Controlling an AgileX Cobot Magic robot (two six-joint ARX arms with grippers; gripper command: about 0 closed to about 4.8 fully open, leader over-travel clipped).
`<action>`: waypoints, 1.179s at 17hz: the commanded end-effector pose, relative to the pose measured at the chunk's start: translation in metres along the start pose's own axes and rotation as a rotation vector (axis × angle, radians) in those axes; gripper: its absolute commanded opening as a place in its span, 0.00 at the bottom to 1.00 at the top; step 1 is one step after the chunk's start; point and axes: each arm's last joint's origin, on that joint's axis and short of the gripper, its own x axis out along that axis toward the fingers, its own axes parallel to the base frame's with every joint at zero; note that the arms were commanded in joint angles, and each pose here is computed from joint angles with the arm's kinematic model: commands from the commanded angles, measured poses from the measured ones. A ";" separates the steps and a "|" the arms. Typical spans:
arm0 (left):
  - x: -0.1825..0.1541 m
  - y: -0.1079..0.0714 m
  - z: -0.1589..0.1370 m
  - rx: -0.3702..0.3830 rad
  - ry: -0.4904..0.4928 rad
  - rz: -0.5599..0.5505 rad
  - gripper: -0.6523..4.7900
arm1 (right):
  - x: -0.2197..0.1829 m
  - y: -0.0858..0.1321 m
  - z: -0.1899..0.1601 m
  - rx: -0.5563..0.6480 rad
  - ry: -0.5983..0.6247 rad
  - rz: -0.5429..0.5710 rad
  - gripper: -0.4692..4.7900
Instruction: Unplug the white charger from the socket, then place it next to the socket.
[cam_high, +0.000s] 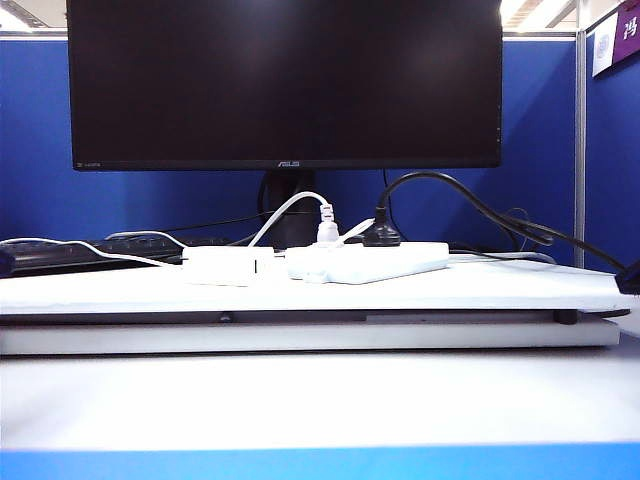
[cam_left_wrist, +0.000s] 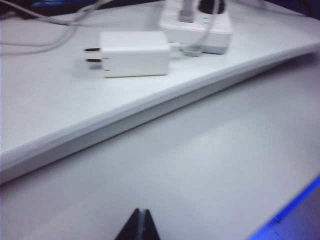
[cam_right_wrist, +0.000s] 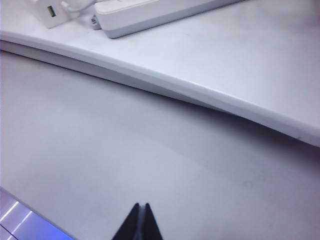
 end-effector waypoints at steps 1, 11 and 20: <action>0.000 0.000 -0.002 0.006 0.021 -0.005 0.11 | 0.000 -0.001 0.000 0.000 -0.006 -0.022 0.08; 0.000 0.001 -0.002 0.003 0.024 0.024 0.11 | 0.000 -0.002 0.000 0.001 -0.019 -0.060 0.09; -0.001 0.003 -0.001 -0.004 0.006 0.040 0.11 | -0.002 -0.008 0.003 0.025 -0.081 -0.112 0.09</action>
